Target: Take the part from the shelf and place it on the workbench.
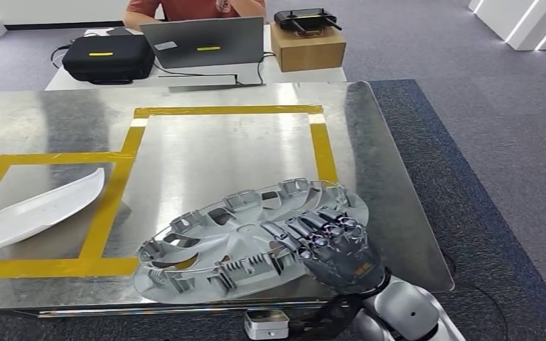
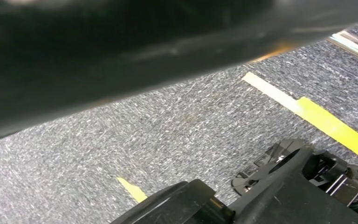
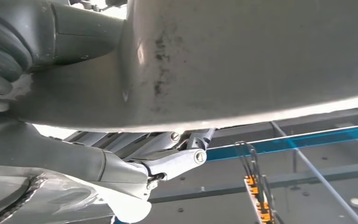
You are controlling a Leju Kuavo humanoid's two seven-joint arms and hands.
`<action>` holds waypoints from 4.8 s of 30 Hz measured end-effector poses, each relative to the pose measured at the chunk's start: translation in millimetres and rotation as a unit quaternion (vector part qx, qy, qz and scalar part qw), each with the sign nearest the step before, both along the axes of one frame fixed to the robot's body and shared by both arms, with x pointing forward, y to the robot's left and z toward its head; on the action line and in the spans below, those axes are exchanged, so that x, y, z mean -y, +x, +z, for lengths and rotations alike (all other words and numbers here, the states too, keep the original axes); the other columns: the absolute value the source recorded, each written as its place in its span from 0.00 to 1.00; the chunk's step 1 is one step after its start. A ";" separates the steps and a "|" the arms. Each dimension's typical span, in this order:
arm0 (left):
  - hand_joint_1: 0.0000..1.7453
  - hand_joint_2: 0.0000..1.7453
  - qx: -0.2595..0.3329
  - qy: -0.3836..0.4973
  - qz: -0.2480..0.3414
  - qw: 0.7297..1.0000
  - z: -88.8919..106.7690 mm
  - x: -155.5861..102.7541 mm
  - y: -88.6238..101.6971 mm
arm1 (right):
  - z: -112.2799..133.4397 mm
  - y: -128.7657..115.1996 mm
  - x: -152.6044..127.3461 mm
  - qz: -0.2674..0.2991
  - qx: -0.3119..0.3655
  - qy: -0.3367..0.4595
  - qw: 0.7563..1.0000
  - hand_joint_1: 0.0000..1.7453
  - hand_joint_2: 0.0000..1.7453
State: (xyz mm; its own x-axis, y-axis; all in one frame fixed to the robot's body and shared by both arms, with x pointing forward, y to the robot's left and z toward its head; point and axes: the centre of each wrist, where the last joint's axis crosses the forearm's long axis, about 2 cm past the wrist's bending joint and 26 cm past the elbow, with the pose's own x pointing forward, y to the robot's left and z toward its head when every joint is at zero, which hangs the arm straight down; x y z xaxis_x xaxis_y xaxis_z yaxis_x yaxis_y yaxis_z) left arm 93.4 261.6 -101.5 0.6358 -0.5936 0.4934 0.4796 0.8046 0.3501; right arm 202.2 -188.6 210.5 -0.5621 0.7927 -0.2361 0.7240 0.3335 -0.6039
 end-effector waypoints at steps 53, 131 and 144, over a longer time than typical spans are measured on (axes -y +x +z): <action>0.00 0.00 -0.010 0.009 -0.008 1.000 0.1 1.7 0.0 | -16.5 14.9 17.0 -0.096 -0.076 0.043 0.992 0.00 0.00; 0.00 0.00 -0.002 0.006 -0.027 1.000 1.4 0.7 6.8 | -25.0 98.1 111.7 -0.347 -0.081 -0.026 0.934 0.00 0.00; 0.00 0.00 -0.002 -0.002 -0.026 1.000 1.1 6.3 3.6 | 8.4 41.5 39.5 -0.130 0.024 0.070 0.989 0.00 0.00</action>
